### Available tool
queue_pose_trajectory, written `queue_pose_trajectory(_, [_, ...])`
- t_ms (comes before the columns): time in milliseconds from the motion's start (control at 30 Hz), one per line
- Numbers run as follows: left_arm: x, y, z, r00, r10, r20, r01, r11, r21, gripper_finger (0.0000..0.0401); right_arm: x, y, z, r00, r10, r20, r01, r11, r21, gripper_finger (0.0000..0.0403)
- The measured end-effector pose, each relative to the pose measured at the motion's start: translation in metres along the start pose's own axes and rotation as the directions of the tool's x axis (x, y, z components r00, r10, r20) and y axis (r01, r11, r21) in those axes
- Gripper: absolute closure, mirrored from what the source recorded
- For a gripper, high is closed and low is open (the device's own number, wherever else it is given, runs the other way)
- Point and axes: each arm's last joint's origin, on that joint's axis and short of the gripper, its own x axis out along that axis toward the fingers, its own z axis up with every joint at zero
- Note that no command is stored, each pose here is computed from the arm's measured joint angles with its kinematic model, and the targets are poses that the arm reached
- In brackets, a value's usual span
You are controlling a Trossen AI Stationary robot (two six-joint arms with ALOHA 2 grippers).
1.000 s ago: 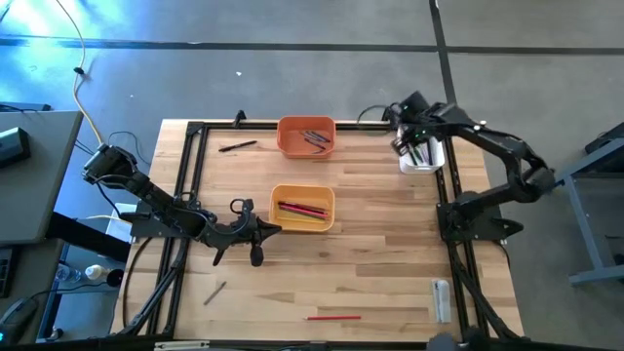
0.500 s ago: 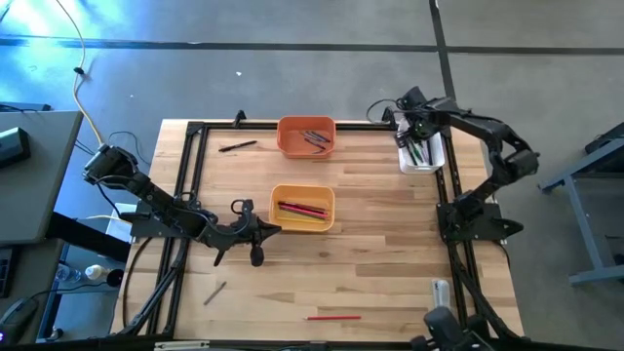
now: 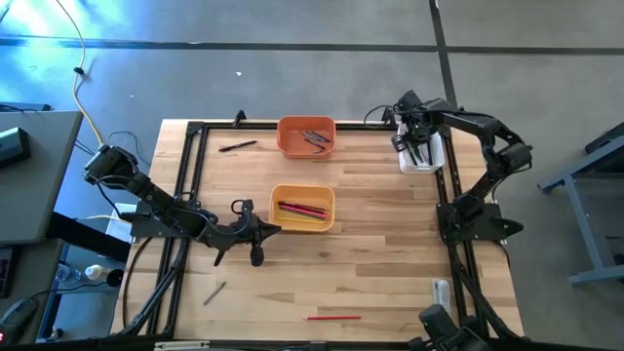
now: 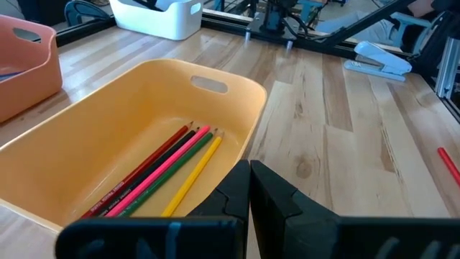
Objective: Sort crayons/erasers/pens/pencils in bins
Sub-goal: Put the right black pen into the white bin, then put the gray crayon into the orange bin
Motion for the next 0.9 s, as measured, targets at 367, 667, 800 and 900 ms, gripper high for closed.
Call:
queue_pose_trajectory(367, [0.0,0.0,0.0,1.0,0.0,0.0,0.0,1.0,0.0,0.0401,0.0,0.001,-0.004,0.999,0.028,-0.045,-0.029,1.0,-0.011,0.037])
queue_pose_trajectory(667, [0.0,0.0,0.0,1.0,0.0,0.0,0.0,1.0,0.0,0.0401,0.0,0.001,-0.005,0.998,0.033,-0.053,-0.034,0.999,-0.018,0.0325])
queue_pose_trajectory(800, [0.0,0.0,0.0,1.0,0.0,0.0,0.0,1.0,0.0,0.0401,-0.002,0.0,-0.005,0.997,0.034,-0.07,-0.037,0.998,-0.049,0.0302])
queue_pose_trajectory(900, [0.0,0.0,0.0,1.0,0.0,0.0,0.0,1.0,0.0,0.0401,-0.012,-0.002,-0.001,0.998,0.012,-0.065,-0.017,0.997,-0.079,0.0298])
